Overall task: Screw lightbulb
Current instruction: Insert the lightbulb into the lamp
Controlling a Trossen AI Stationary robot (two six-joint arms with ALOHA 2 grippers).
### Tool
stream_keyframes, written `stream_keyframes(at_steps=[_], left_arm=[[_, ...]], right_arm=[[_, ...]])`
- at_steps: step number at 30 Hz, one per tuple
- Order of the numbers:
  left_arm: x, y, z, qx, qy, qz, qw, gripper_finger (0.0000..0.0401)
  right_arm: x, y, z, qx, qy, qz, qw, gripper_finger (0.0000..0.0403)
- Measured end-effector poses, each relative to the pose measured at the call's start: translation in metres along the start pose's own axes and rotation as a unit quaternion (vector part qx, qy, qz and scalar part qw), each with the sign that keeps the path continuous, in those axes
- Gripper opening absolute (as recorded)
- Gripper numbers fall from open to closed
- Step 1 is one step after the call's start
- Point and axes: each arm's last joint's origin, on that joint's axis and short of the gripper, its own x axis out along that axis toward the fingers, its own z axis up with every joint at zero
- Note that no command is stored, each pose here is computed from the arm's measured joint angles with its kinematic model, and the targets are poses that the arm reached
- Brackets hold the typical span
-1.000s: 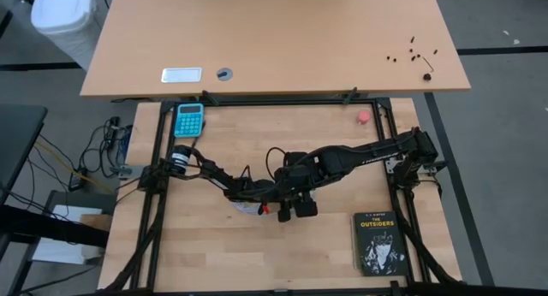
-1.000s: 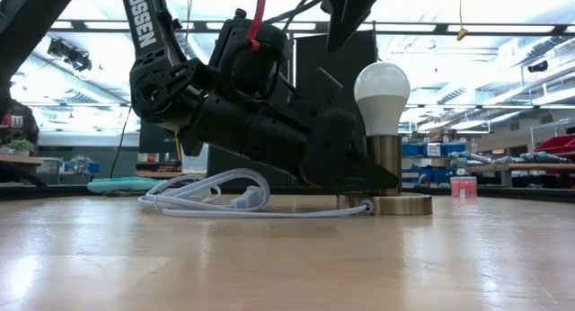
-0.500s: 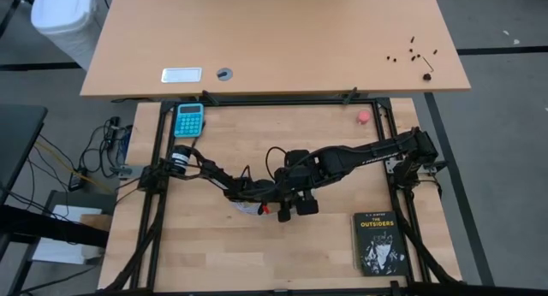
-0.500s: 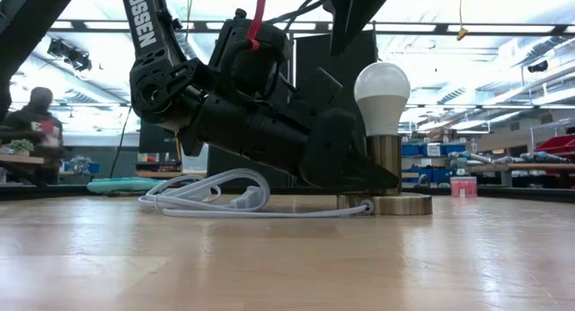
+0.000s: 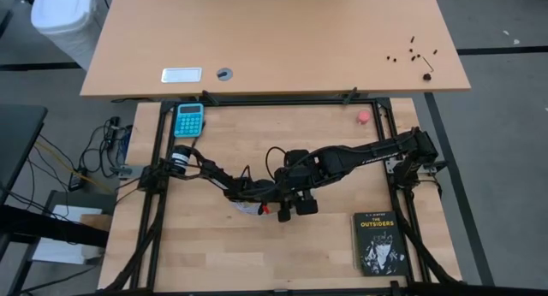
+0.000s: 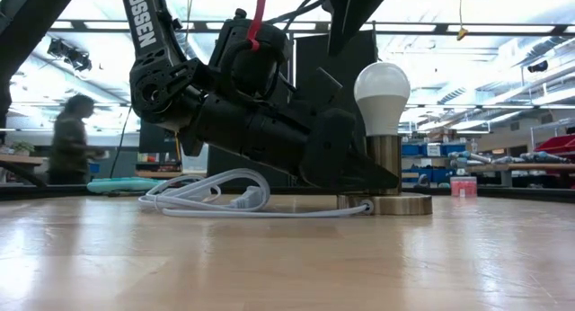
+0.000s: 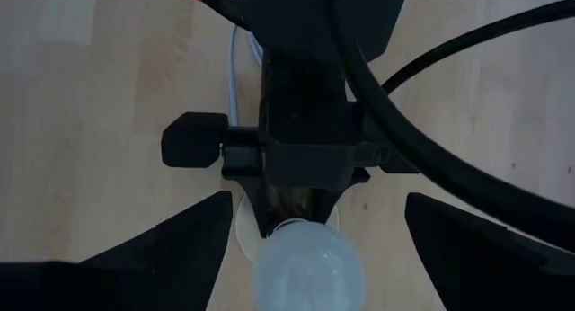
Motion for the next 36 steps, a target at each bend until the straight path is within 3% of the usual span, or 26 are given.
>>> stream_keyframes(at_steps=[36], left_arm=[[0.0, 0.0, -0.0002, -0.003, 0.0, 0.0, 1.0, 0.0195]], right_arm=[[0.0001, 0.0001, 0.0014, 0.007, -0.007, 0.001, 1.0, 0.0341]])
